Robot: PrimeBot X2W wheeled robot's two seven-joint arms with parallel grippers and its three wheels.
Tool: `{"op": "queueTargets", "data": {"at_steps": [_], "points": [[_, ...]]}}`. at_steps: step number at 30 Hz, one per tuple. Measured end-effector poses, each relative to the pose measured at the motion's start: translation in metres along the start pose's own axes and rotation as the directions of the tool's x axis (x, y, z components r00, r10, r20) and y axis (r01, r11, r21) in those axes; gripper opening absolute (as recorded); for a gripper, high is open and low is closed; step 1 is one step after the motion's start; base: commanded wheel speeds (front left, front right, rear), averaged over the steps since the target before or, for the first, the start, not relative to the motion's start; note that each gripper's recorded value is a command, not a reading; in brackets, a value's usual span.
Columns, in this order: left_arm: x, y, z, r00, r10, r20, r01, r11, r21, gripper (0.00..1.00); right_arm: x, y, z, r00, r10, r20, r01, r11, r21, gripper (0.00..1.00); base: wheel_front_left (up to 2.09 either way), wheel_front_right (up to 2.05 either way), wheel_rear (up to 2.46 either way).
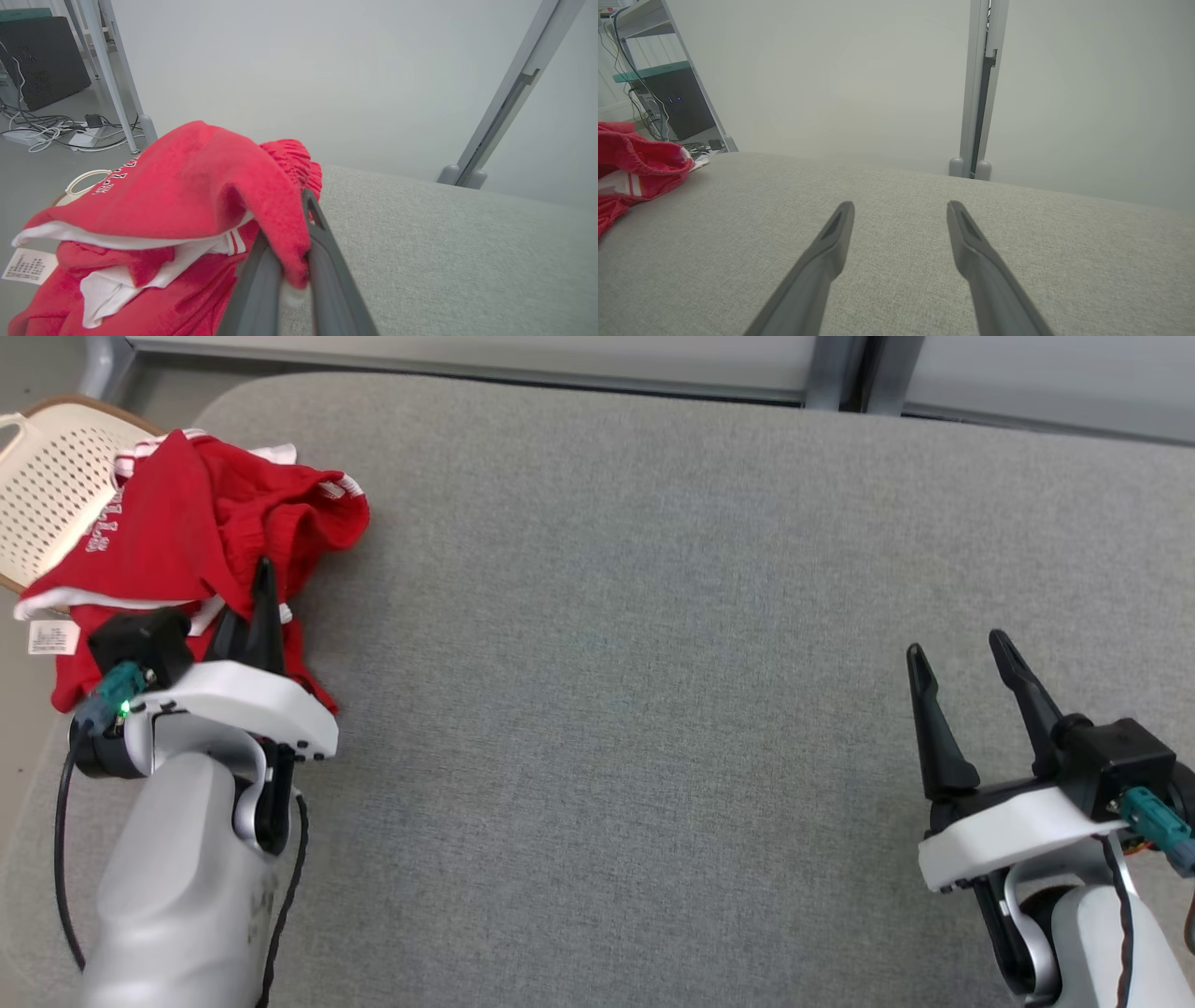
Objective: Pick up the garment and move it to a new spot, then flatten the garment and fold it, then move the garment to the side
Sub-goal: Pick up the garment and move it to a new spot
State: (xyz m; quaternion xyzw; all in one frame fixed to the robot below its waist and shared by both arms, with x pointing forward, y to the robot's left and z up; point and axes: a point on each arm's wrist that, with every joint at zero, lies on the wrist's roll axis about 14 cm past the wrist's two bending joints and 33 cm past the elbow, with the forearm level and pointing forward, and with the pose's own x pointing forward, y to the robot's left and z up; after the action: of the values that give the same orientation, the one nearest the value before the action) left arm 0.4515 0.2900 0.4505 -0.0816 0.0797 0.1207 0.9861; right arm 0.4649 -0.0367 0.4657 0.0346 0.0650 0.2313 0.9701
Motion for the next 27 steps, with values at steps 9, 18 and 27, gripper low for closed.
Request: {"op": "queueTargets", "data": {"at_steps": [9,18,27], "points": [[-0.058,-0.031,0.06,0.963,-0.12,0.242,0.107,0.992,0.064,0.0,-0.032,0.008,0.028,0.998,-0.015,0.057,0.016,1.0,-0.014,1.0,0.0,0.0,0.0],[-0.086,-0.137,0.062,0.89,-0.408,0.205,0.398,0.913,0.089,0.0,-0.067,-0.017,0.042,0.989,-0.116,0.094,0.117,0.993,-0.009,1.0,0.0,0.0,0.0],[-0.097,-0.264,0.046,0.692,-0.711,0.12,0.702,0.703,0.115,0.0,-0.101,-0.069,0.041,0.953,-0.285,0.104,0.286,0.958,0.013,1.0,0.0,0.0,0.0]]}}
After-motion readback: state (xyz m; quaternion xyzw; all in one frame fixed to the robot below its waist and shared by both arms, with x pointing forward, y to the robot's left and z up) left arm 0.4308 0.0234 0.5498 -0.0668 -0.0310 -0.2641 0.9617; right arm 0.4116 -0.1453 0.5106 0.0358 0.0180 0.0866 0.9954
